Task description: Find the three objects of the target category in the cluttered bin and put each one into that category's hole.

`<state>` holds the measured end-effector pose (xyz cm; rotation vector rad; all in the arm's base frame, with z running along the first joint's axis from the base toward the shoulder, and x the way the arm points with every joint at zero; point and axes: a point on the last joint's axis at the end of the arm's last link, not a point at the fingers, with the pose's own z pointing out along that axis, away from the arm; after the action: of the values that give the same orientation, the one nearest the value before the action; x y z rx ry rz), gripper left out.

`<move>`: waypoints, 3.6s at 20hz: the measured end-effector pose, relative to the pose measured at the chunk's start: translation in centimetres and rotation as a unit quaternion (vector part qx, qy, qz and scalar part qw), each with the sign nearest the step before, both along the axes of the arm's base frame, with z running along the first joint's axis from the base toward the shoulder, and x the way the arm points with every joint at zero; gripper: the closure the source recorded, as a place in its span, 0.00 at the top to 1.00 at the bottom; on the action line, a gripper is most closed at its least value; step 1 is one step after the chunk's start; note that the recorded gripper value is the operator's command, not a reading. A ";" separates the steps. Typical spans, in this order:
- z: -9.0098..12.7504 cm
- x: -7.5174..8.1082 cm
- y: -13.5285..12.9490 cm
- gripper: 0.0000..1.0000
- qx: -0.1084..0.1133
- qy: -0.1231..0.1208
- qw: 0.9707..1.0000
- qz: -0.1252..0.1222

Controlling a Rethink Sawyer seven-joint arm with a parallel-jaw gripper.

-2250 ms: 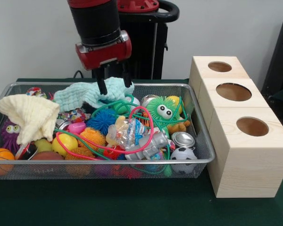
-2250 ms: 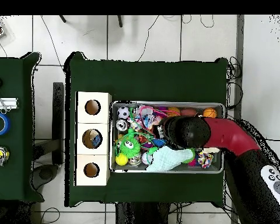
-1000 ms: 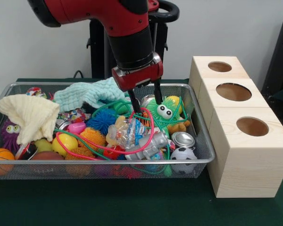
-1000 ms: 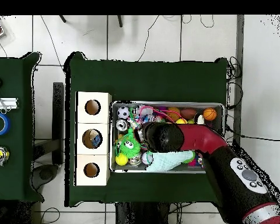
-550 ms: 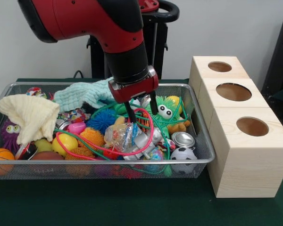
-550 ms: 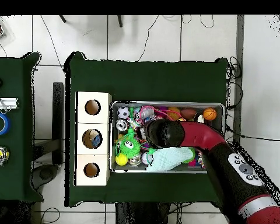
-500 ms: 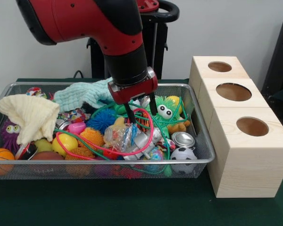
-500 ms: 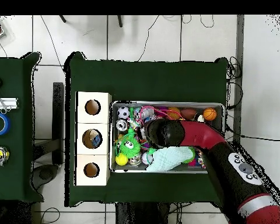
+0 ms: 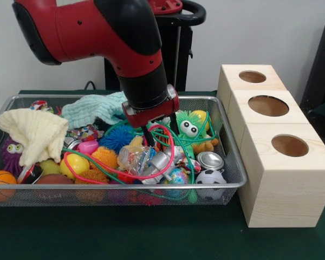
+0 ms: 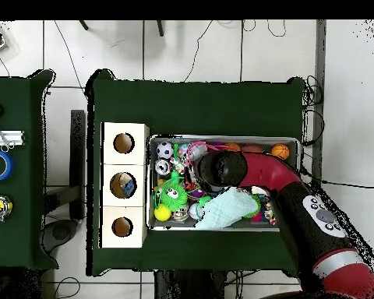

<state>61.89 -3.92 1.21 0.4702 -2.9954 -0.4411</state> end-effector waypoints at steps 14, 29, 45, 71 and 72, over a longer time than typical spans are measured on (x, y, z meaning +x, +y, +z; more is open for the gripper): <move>2.6 2.5 0.5 1.00 -0.042 0.051 0.997 0.033; 6.9 7.2 0.9 1.00 -0.065 0.067 0.995 0.041; 3.4 10.4 -7.6 1.00 -0.044 0.054 0.997 -0.040; 7.3 9.4 -15.2 1.00 -0.093 0.041 0.992 -0.080; 7.2 9.3 -15.3 1.00 -0.092 0.042 0.992 -0.080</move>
<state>71.20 -19.17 8.39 0.1916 -2.9652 -0.1849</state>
